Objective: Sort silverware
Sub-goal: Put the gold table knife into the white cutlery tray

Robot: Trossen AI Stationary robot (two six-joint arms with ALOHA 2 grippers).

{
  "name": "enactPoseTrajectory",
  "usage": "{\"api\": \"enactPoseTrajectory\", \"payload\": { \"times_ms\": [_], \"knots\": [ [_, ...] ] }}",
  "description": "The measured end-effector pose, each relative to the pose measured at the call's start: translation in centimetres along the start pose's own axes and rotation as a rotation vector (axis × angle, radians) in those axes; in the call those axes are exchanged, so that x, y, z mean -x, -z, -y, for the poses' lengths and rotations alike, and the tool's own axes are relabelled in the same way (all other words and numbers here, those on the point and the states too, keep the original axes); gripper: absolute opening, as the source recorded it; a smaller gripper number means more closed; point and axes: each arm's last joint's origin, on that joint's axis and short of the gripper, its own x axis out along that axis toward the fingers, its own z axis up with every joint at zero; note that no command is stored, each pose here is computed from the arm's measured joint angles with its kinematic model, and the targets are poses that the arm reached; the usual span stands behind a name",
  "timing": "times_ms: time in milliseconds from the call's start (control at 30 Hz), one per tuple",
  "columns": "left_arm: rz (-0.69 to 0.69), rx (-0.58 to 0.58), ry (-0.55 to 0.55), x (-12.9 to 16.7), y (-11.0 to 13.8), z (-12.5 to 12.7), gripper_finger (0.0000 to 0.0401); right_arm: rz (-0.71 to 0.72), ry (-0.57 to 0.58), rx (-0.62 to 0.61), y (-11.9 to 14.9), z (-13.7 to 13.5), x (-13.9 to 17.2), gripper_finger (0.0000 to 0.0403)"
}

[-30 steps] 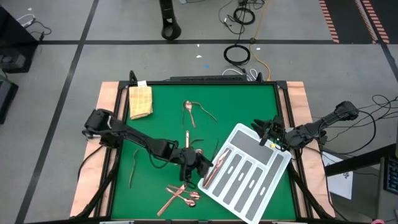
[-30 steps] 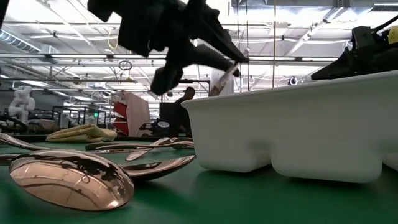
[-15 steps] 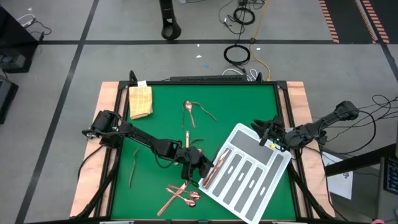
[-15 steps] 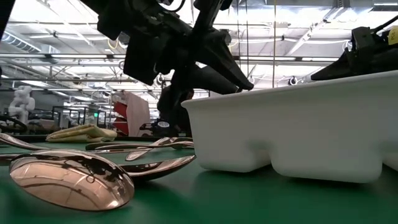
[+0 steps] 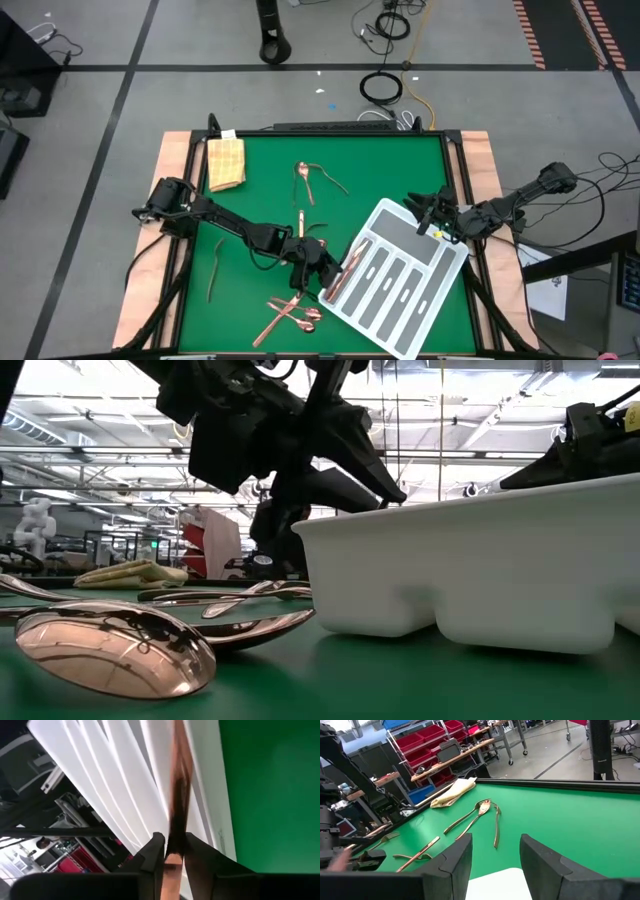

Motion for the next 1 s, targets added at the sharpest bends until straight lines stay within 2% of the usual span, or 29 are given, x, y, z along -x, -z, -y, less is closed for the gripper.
{"api": "enactPoseTrajectory", "payload": {
  "times_ms": [133,400,467,533,633,800,867,933,1000],
  "knots": [
    [0.027,0.042,-0.022,0.0,-0.1,-0.1,0.0092,0.000,0.000,0.000,0.0,0.0,0.0,0.0153],
    [0.022,0.042,-0.036,0.0,0.0,-0.2,0.0100,0.000,0.000,0.000,0.0,0.0,0.0,0.0153],
    [-0.019,0.066,-0.043,0.0,0.2,-0.4,0.0100,0.000,0.000,0.000,0.0,0.0,0.0,0.0153],
    [-0.114,0.155,-0.076,0.1,0.9,-0.9,0.0100,0.000,0.000,0.000,0.0,0.0,0.0,0.0153],
    [-0.299,0.436,-0.199,1.3,2.7,-2.6,0.0101,0.000,0.000,-0.004,0.0,0.0,0.0,0.0153],
    [-0.634,1.113,-0.357,5.9,6.6,-5.5,0.0101,0.000,0.000,-0.025,0.0,0.0,0.0,0.0153],
    [-0.698,1.415,-0.362,7.8,7.2,-5.5,0.0101,0.000,0.001,-0.037,0.0,0.0,0.0,0.0153],
    [-0.721,1.771,-0.348,9.8,7.7,-5.1,0.0101,0.000,0.000,-0.054,0.0,0.0,0.0,0.0153],
    [-0.710,2.086,-0.276,11.8,7.8,-4.4,0.0101,-0.001,0.001,-0.073,0.0,0.0,0.0,0.0153]
  ]
}}
